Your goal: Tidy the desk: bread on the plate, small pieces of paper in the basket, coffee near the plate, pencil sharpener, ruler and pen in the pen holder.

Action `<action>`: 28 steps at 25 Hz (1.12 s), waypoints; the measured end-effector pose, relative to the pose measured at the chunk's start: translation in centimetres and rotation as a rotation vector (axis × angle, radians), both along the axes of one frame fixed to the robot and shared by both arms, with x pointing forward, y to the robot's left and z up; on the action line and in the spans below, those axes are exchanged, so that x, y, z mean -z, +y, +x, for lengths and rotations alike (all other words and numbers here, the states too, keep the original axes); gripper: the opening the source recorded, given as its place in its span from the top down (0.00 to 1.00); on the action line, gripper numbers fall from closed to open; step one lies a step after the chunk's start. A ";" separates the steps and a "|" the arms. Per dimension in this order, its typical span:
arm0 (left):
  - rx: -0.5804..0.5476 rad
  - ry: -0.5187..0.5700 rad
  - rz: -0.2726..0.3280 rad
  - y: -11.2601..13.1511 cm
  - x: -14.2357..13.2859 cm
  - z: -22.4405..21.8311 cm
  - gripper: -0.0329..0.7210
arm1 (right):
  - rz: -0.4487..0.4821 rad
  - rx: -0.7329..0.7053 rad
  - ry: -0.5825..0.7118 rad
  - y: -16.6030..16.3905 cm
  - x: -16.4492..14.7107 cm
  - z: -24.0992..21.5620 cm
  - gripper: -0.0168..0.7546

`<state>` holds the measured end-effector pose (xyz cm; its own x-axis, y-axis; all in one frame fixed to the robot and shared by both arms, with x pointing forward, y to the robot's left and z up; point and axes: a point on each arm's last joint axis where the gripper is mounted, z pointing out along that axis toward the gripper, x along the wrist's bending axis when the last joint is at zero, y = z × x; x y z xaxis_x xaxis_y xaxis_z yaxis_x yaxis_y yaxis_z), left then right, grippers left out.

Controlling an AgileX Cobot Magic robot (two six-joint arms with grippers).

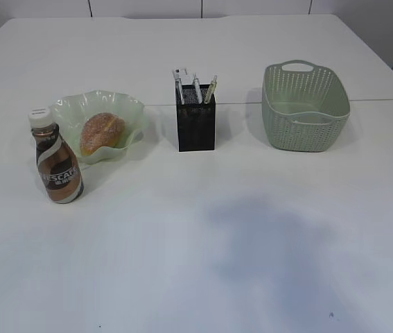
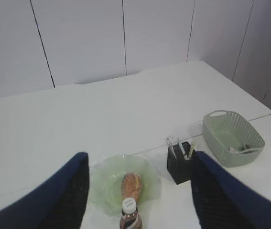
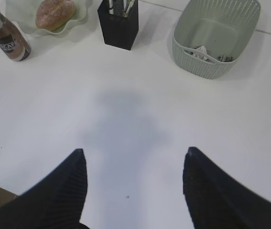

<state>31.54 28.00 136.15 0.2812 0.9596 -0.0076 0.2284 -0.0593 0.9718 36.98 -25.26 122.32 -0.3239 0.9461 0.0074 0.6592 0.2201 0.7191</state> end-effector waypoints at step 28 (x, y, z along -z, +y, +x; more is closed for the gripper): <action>0.137 0.174 0.019 3.5 20.3 -11.7 0.35 | -0.026 -0.276 -0.043 -2.8 13.9 -12.8 0.33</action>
<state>19.85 31.51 115.85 0.4048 0.9130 -0.0500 0.3813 -0.1188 0.9168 24.20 -28.07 108.41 -0.5691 0.8215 -0.0351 0.5408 0.4061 0.7366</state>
